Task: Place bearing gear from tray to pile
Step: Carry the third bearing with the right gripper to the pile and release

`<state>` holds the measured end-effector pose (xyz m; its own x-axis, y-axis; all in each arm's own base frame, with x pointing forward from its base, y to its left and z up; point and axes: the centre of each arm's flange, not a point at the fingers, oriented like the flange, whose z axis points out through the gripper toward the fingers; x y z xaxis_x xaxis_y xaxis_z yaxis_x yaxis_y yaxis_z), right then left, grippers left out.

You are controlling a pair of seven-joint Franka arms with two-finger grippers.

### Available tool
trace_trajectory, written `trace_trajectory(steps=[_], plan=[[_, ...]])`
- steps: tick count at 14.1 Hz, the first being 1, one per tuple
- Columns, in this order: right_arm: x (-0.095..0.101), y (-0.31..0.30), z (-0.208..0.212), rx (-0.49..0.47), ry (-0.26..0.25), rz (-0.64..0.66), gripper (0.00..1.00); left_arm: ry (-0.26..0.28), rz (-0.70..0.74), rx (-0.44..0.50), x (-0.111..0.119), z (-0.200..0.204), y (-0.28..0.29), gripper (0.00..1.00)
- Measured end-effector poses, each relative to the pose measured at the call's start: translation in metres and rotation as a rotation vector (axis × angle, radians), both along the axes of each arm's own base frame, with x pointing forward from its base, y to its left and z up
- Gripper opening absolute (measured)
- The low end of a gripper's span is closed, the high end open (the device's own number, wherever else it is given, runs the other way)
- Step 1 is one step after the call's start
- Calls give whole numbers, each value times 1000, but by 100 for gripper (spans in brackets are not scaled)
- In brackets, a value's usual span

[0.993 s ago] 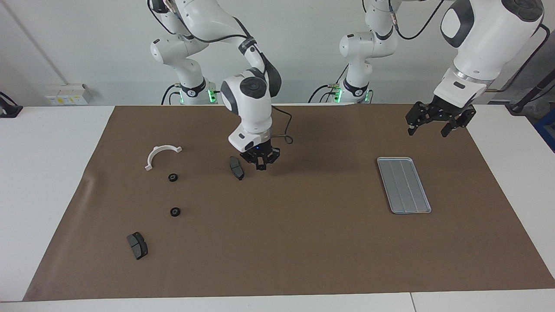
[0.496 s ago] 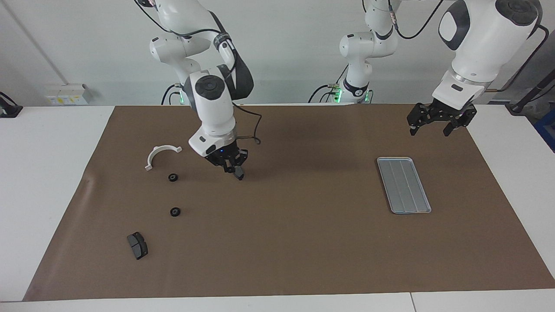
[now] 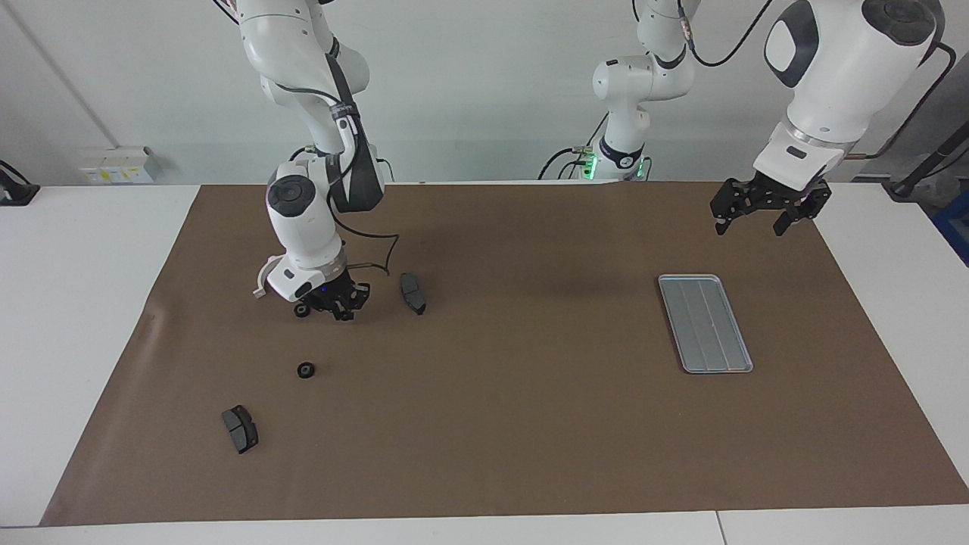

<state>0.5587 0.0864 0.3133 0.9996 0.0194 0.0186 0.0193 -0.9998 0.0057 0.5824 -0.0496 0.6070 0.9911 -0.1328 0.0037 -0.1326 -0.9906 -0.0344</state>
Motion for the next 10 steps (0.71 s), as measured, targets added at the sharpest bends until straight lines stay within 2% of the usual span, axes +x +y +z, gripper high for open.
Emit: trace_trajectory(steps=[3,5,8,10], plan=[[-1,-7,-3,0,2,-9,25,-2,3,-5,0,0,1,100],[-1,-6,-3,0,0,-8,42,-6,12,-34,1,1,3,100],[1,-6,-1,1,-9,-8,77,-8,30,-48,2,1,12,100],[5,-6,8,5,-29,-9,96,-8,30,-50,2,1,12,100]])
